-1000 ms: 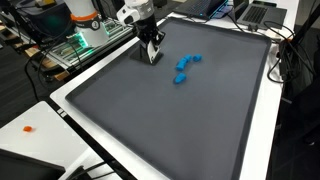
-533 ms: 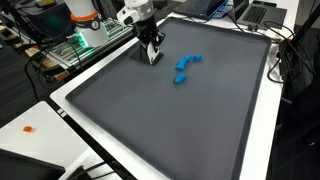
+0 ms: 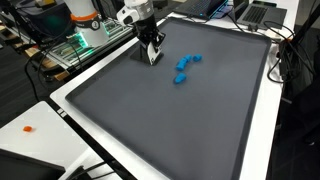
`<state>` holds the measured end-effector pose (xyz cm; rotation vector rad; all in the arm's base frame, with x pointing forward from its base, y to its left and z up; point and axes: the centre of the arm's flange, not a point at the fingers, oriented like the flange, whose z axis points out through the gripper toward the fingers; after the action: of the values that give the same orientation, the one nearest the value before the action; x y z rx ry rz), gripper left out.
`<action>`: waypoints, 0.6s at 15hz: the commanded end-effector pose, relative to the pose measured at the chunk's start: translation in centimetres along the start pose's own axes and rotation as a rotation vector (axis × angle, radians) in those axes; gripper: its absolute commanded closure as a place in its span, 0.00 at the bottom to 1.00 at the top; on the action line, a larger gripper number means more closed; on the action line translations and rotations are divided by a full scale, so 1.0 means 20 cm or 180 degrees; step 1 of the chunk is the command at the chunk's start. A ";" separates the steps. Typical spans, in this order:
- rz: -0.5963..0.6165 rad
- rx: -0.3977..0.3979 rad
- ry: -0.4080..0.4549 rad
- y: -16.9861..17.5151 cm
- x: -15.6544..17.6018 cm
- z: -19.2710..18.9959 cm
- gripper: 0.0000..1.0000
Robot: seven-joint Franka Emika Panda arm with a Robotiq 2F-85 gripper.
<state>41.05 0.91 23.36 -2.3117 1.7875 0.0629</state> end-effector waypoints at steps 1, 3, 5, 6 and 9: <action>0.0118 0.0047 0.0017 0.03 -0.01 0.01 0.99; 0.0162 0.0051 0.0038 0.02 -0.01 0.02 0.99; 0.0175 0.0069 0.0042 0.02 -0.01 0.03 0.99; 0.0180 0.0068 0.0046 0.02 -0.01 0.03 0.99; 0.0157 0.0044 0.0032 0.01 -0.01 0.06 0.99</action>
<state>41.16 0.81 23.19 -2.2829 1.8263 0.0475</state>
